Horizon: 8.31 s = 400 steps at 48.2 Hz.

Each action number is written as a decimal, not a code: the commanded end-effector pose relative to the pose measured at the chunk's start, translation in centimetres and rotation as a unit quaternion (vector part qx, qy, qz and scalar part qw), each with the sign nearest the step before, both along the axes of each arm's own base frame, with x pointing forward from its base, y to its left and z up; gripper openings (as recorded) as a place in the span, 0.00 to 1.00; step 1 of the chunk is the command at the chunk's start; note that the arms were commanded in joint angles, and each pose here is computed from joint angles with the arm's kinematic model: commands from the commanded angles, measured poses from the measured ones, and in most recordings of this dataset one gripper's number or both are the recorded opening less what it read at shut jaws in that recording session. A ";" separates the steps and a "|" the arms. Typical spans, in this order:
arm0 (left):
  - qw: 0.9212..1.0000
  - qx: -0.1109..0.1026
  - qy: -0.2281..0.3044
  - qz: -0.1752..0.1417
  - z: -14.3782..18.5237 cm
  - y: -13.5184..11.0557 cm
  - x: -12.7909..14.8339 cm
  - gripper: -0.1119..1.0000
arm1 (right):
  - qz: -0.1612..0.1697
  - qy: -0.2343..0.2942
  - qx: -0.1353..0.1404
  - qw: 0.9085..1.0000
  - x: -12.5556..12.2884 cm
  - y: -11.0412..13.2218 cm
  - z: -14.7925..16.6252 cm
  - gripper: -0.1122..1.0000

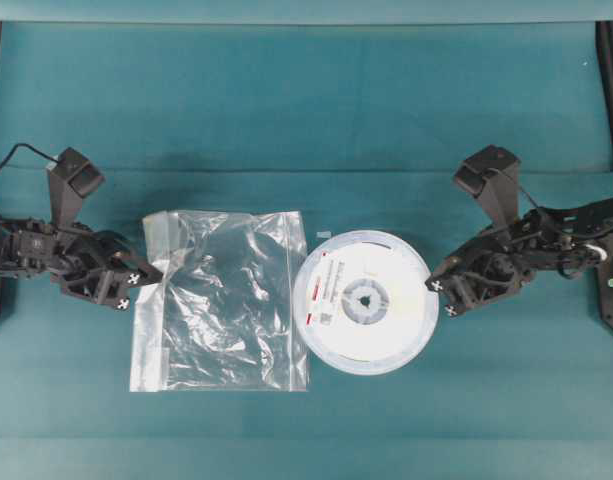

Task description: Take out the reel from the clear zip bag.

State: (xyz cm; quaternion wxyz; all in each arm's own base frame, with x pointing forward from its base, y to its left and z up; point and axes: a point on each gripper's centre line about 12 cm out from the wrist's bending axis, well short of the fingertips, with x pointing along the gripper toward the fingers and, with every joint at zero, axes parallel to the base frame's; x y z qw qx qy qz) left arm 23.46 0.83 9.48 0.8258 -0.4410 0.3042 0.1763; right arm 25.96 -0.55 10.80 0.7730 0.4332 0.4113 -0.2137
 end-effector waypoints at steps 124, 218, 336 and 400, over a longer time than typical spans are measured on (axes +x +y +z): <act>1.000 0.003 -0.018 0.012 0.8 0.7 0.7 0.93 | 0.011 -0.067 -0.005 0.998 -2.1 0.0 3.9 0.93; 0.892 0.317 -0.287 -0.149 18.7 -0.9 -5.3 0.93 | 0.172 -0.389 -0.300 0.854 -5.6 0.7 19.0 0.93; 0.886 0.328 -0.292 -0.151 19.0 -0.9 -5.5 0.93 | 0.172 -0.383 -0.298 0.857 -5.9 0.6 18.6 0.92; 0.886 0.327 -0.293 -0.150 19.1 -0.9 -5.5 0.93 | 0.164 -0.399 -0.302 0.850 -6.3 0.6 19.3 0.92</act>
